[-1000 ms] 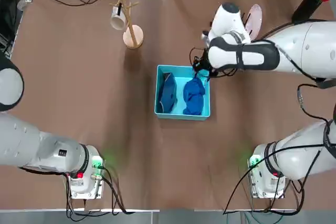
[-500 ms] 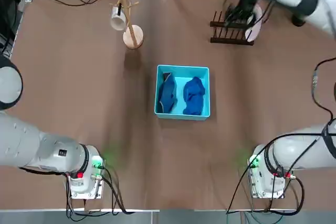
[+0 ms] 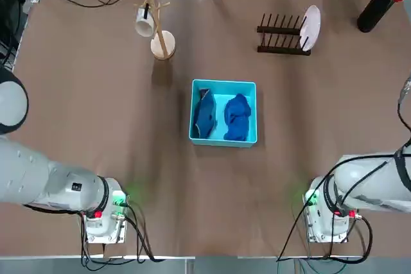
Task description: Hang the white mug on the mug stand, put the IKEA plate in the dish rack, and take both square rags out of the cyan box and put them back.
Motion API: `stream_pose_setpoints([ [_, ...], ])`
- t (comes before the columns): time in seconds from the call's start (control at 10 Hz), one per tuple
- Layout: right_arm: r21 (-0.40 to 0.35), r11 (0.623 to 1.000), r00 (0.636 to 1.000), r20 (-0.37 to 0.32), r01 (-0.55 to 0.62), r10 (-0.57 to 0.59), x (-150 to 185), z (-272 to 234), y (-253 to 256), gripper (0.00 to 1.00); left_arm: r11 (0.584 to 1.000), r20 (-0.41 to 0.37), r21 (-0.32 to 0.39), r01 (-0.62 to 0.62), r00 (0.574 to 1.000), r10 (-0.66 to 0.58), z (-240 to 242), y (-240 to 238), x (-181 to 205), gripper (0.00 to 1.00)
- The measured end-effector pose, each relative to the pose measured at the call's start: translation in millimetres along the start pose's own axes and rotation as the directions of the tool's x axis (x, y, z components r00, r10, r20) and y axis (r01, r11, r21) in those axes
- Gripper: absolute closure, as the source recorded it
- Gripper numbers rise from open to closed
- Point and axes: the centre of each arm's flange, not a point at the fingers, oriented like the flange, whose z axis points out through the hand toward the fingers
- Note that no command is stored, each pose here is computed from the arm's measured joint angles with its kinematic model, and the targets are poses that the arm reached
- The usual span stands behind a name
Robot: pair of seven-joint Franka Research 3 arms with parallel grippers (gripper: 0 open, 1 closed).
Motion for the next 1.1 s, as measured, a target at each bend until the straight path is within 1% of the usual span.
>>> stream_pose_setpoints([
  [0.1, -0.001, 1.0, 0.999, -0.036, -0.027, 0.027, 0.8, -23.4, 19.2, 0.0, 1.0, 0.001, 0.0, 0.0, 1.0, 0.0, 0.4, -0.1, 0.0, 0.01],
  [0.2, -0.022, 0.999, 0.997, -0.072, -0.042, 0.04, 0.6, -41.6, 29.4, 0.0, 1.0, 0.003, 0.0, 0.0, 1.0, 0.0, 0.6, -0.3, -0.1, 0.01],
  [0.3, -0.048, 0.998, 0.993, -0.105, -0.051, 0.046, 0.0, -56.1, 32.1, 0.0, 1.0, 0.004, 0.0, 0.0, 1.0, 0.0, 0.7, -0.4, -0.3, 0.01],
  [0.4, -0.053, 0.996, 0.99, -0.128, -0.069, 0.062, -0.7, -66.0, 31.2, 0.0, 1.0, 0.004, 0.0, 0.0, 1.0, 0.0, 0.8, -0.3, -0.3, 0.01],
  [0.8, -0.048, 0.993, 0.981, -0.172, -0.105, 0.095, 5.3, -72.3, 34.7, 0.0, 1.0, 0.005, 0.0, 0.0, 1.0, 0.0, 0.9, -0.2, -0.3, 0.01],
  [1.1, -0.053, 0.994, 0.981, -0.174, -0.097, 0.087, 6.1, -73.0, 42.0, 0.0, 1.0, 0.004, 0.0, 0.001, 1.0, -0.001, 0.7, -0.6, -0.3, 0.01],
])
